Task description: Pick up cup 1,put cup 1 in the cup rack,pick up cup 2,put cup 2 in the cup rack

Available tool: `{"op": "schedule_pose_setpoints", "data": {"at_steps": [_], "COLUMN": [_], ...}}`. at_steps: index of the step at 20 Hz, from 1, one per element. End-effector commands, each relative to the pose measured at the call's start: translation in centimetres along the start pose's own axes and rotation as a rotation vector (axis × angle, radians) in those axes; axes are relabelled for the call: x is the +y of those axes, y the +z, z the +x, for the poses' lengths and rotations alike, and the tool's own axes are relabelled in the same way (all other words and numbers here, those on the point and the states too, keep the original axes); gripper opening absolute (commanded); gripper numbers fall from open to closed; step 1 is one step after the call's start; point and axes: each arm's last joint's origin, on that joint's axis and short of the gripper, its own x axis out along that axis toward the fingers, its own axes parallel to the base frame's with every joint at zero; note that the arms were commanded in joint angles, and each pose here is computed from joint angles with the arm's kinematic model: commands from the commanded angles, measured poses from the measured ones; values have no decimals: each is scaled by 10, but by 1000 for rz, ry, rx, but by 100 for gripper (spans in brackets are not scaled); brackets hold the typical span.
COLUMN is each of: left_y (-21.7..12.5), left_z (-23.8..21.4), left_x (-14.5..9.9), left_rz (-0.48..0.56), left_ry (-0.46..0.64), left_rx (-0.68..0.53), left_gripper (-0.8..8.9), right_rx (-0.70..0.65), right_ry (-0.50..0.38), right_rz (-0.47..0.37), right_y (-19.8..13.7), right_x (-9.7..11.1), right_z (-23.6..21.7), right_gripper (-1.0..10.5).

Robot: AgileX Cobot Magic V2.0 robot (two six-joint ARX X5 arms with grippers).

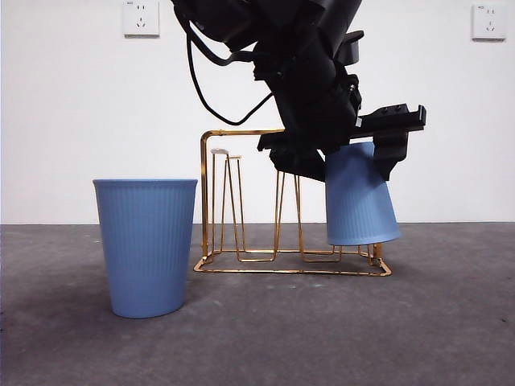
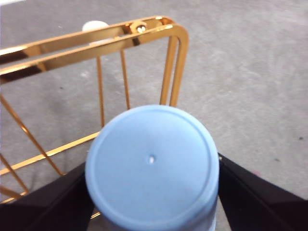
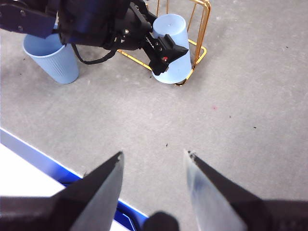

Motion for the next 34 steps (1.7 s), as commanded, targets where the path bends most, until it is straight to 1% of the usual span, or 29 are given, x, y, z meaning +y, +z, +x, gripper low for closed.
{"op": "schedule_pose_setpoints", "data": {"at_steps": [1, 5, 8, 16, 19, 22, 26, 30, 34], "left_y": [-13, -17, -19, -25, -26, -24, -19, -3, 20], "left_z": [7, 4, 1, -9, -11, -15, -31, -57, -99], "left_x": [0, 3, 4, 7, 7, 6, 7, 8, 7], "left_rz": [-15, -1, 8, 15, 10, -16, -17, -38, -70], "left_ry": [-22, -13, -14, -15, -29, -72, -95, -184, -373], "left_rx": [71, 137, 183, 319, 339, 361, 419, 449, 470], "left_gripper": [503, 503, 503, 503, 503, 503, 502, 502, 502], "right_rx": [-10, -10, -10, -11, -11, -11, -14, -16, -35], "right_ry": [-2, -2, -2, -2, -2, -2, -2, -2, -1], "right_rz": [-9, -12, -14, -20, -21, -21, -21, -19, -6], "right_y": [0, 0, 0, 0, 0, 0, 1, 1, 5], "right_x": [0, 0, 0, 0, 0, 0, 0, 0, 0], "right_z": [1, 1, 1, 1, 1, 1, 1, 1, 3], "right_gripper": [211, 210, 151, 154, 154, 154, 154, 154, 156]}}
